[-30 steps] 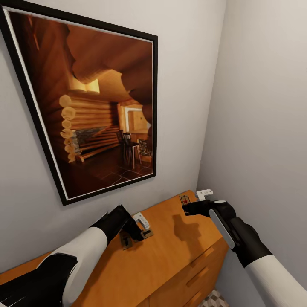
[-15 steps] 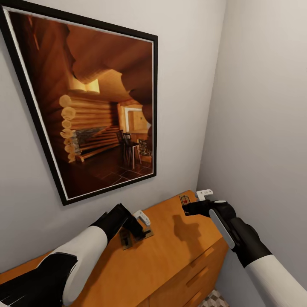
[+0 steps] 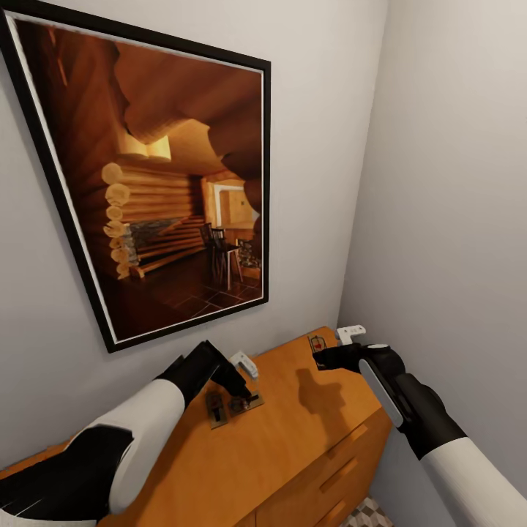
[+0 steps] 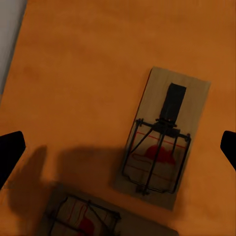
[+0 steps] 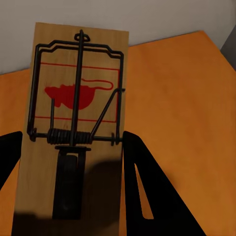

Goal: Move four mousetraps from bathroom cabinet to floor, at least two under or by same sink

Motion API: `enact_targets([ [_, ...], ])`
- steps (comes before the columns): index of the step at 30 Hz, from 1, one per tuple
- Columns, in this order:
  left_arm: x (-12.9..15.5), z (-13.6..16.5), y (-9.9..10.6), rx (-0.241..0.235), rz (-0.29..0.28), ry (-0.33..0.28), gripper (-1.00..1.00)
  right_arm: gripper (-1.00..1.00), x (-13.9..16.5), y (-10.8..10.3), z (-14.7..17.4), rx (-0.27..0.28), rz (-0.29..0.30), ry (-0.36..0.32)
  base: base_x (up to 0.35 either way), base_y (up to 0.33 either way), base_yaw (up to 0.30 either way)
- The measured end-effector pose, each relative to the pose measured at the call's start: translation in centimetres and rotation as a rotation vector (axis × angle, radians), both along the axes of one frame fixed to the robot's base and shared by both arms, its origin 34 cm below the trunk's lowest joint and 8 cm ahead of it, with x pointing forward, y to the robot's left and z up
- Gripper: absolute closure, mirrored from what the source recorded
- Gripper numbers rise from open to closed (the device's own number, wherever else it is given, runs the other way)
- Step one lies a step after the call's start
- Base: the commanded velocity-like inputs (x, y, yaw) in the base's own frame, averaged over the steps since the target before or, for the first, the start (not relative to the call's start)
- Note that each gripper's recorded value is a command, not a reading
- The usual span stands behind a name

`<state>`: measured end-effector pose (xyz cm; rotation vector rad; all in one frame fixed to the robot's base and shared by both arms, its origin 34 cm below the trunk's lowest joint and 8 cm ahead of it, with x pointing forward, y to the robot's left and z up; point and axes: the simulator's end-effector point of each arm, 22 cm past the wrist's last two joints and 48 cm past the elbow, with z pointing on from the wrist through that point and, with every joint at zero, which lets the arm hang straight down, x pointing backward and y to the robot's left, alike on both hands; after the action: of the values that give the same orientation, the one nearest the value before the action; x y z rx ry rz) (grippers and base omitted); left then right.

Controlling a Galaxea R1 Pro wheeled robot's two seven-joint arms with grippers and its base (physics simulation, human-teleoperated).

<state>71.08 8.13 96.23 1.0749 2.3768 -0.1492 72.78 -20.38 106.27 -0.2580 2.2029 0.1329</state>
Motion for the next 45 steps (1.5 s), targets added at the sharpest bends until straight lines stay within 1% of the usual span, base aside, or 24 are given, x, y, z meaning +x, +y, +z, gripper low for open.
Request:
enact_targets([
  [5,0.5,0.7,0.1,0.005,0.003,-0.006,-1.0,1.0,-0.1,0.4,-0.2,-0.008,0.012,0.002,0.0,0.0,0.0],
  [9,0.1,0.0,0.3,0.013,0.006,0.013,-1.0,1.0,-0.4,1.2,-0.5,-0.024,0.033,0.005,0.0,0.0,0.0],
  [14,-0.2,-0.5,0.4,0.016,0.003,0.025,-1.0,1.0,-0.5,1.4,-0.5,-0.028,0.039,0.005,0.0,0.0,0.0],
  [20,-0.1,-0.3,0.1,0.003,-0.001,0.017,-1.0,1.0,-0.4,1.3,-0.5,-0.027,0.038,0.006,0.0,0.0,0.0],
  [24,0.2,0.0,-0.3,-0.013,-0.021,-0.005,-1.0,1.0,-0.4,1.3,-0.6,-0.028,0.037,0.006,0.0,0.0,0.0],
  [30,0.3,0.1,-0.6,-0.023,-0.035,-0.015,-1.0,1.0,-0.4,1.3,-0.6,-0.028,0.036,0.006,0.0,0.0,0.0],
  [38,0.1,-0.2,-0.7,-0.025,-0.035,-0.011,-1.0,1.0,-0.4,1.3,-0.6,-0.028,0.036,0.007,0.0,0.0,0.0],
  [45,-0.6,-0.5,-1.3,-0.056,-0.036,0.012,-1.0,1.0,-0.5,1.3,-0.6,-0.028,0.038,0.007,0.0,0.0,0.0],
])
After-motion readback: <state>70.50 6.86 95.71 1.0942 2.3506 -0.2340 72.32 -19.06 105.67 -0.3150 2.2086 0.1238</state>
